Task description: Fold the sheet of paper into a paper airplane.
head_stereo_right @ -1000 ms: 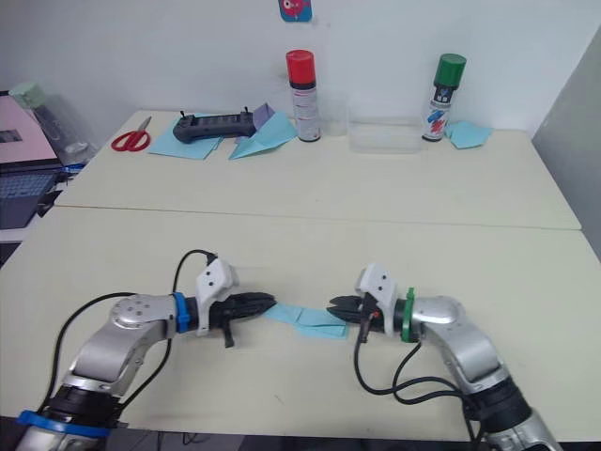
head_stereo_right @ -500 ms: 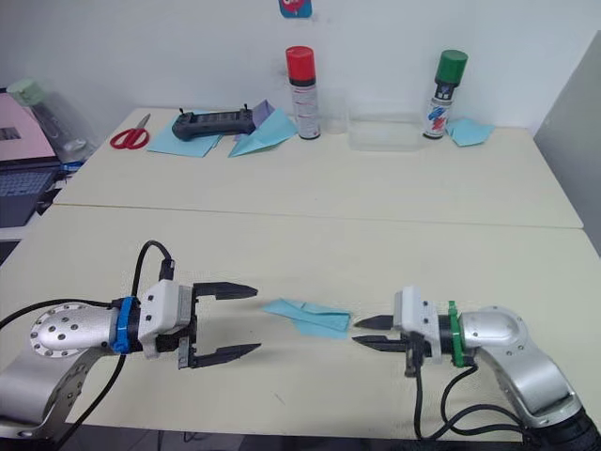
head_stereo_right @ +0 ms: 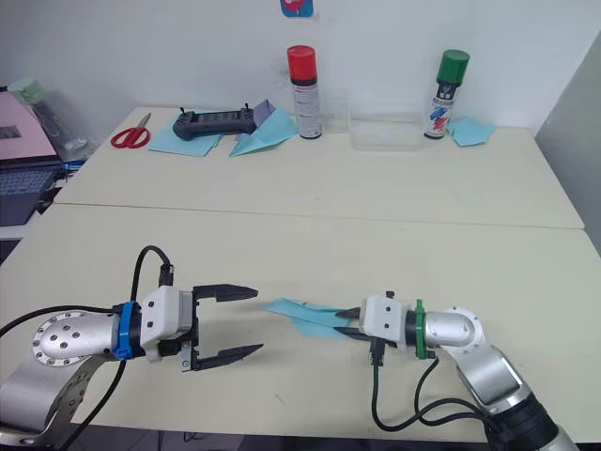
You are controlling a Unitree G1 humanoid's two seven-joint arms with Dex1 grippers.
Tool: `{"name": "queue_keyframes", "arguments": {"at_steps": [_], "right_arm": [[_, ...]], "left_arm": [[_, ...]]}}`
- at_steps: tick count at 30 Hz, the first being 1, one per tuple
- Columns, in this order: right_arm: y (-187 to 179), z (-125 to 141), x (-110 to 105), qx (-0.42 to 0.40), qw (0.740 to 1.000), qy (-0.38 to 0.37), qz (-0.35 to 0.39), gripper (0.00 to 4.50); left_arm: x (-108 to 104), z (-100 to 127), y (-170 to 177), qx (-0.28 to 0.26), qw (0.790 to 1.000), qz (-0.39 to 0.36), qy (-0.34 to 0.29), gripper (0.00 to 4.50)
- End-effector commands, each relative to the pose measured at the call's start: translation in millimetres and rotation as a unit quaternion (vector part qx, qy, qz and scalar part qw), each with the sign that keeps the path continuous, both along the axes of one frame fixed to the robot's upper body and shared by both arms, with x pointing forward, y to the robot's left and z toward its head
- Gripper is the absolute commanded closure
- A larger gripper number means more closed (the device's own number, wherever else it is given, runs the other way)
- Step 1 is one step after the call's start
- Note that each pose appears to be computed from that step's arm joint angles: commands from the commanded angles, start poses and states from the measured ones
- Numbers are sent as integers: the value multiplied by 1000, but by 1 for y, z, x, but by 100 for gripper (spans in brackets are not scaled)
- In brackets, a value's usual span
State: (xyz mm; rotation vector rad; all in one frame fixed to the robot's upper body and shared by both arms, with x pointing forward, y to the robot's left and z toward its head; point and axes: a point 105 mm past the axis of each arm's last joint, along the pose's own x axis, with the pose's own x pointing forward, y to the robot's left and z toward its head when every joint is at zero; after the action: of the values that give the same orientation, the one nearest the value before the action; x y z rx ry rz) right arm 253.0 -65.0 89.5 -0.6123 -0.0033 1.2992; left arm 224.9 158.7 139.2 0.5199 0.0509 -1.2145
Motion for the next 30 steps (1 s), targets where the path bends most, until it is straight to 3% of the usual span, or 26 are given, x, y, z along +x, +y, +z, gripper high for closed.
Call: {"name": "queue_keyframes", "arguments": {"at_steps": [1,16,19,22,30], "right_arm": [[6,4,0,0,1000,-24,14,356],[0,2,-10,-2,999,-17,31,356],[0,1,-9,0,999,-19,27,301],[5,1,-4,0,999,-37,17,199],[11,-1,12,53,998,16,-38,199]], "left_arm": [[-3,7,-6,-6,1000,-9,-13,12],[1,13,-9,-18,1000,9,-16,12],[2,13,-10,-19,1000,9,-17,12],[3,13,-11,-20,1000,8,-18,12],[5,15,-13,-22,1000,5,-20,12]]}}
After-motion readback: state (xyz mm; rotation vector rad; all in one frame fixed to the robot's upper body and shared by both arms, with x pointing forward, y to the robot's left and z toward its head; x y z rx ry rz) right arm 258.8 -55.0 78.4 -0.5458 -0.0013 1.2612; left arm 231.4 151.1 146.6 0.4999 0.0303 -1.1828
